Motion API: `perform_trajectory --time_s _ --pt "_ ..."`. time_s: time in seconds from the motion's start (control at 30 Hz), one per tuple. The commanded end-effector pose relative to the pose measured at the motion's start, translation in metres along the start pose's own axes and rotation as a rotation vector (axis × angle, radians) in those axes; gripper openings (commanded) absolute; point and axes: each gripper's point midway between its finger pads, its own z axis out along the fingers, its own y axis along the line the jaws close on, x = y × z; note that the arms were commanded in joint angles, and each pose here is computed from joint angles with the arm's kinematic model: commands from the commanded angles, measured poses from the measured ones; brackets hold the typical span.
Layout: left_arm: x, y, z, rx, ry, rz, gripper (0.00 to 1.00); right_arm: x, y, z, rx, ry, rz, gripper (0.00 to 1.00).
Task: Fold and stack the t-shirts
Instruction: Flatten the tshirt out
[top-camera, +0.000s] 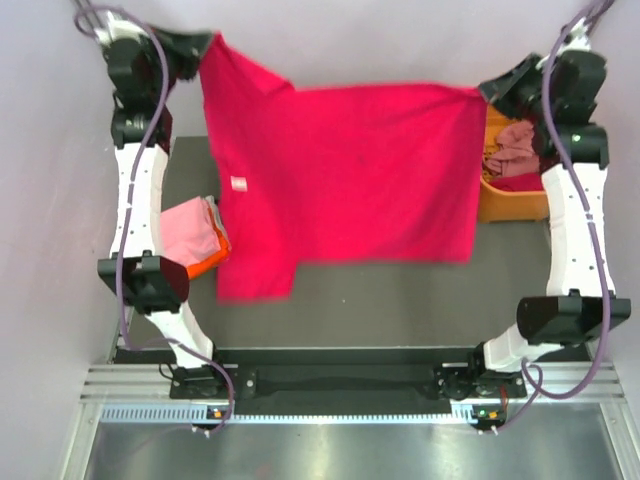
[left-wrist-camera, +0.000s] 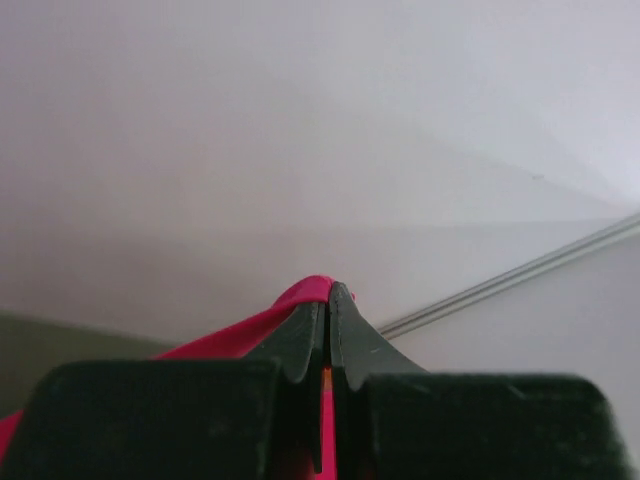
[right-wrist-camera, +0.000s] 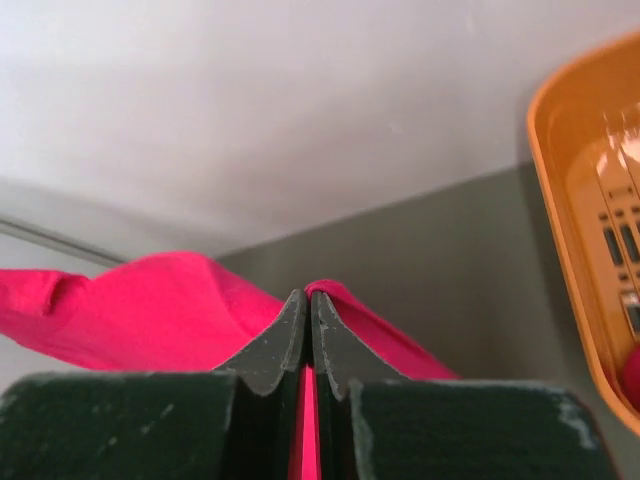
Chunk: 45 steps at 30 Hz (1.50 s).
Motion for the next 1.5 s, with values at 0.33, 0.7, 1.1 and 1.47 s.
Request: perform_trajectory --time_s 0.33,0.7,1.1,1.47 --pt "-0.027 -0.057 0.016 0.292 -0.104 0.08 0.0 -0.036 0.028 0.035 -0.27 -0.04 0.095 0.0" --pt "0.082 0.048 -0.042 0.108 0.058 0.241 0.0 0.101 -0.078 0.075 -0.153 0.183 0.187 0.0" --pt "0.147 0.102 -0.163 -0.115 0.15 0.249 0.0 0.219 -0.145 0.013 0.001 0.335 0.185 0.0" --pt "0.191 0.138 -0.258 -0.229 0.27 0.259 0.0 0.262 -0.172 -0.069 0.139 0.358 0.133 0.0"
